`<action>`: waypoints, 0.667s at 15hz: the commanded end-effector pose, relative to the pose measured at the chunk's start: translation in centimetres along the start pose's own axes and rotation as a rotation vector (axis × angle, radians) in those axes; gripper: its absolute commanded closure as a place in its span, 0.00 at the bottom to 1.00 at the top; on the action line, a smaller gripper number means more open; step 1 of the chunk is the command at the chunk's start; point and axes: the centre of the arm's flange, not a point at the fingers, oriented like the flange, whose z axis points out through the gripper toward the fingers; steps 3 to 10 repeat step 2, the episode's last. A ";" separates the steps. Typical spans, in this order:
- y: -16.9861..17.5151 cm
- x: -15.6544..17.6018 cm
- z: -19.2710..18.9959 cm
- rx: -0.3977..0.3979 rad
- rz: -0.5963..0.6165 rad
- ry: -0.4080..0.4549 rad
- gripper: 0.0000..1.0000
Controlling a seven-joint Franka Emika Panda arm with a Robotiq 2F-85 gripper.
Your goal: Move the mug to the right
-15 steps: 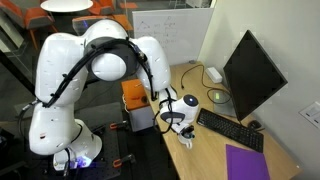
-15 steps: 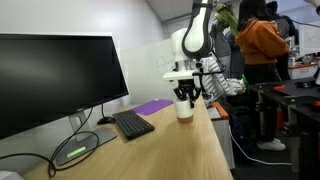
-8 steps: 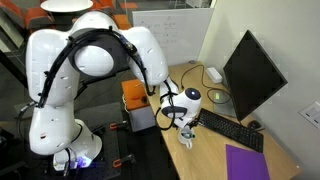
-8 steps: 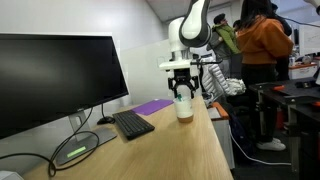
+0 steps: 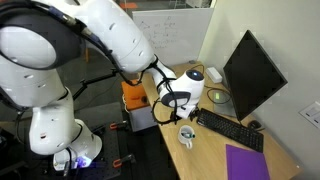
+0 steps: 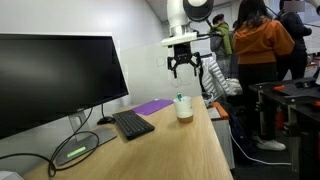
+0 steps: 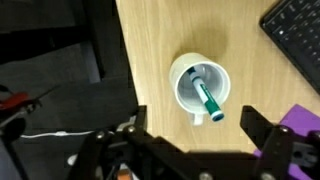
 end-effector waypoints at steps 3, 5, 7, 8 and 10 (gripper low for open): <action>1.6 -0.1 -3.5 0.021 -0.071 0.132 0.00; 1.6 -0.1 -3.5 0.021 -0.071 0.132 0.00; 1.6 -0.1 -3.5 0.021 -0.071 0.132 0.00; 1.6 -0.1 -3.5 0.021 -0.071 0.132 0.00; 1.6 -0.1 -3.5 0.021 -0.071 0.132 0.00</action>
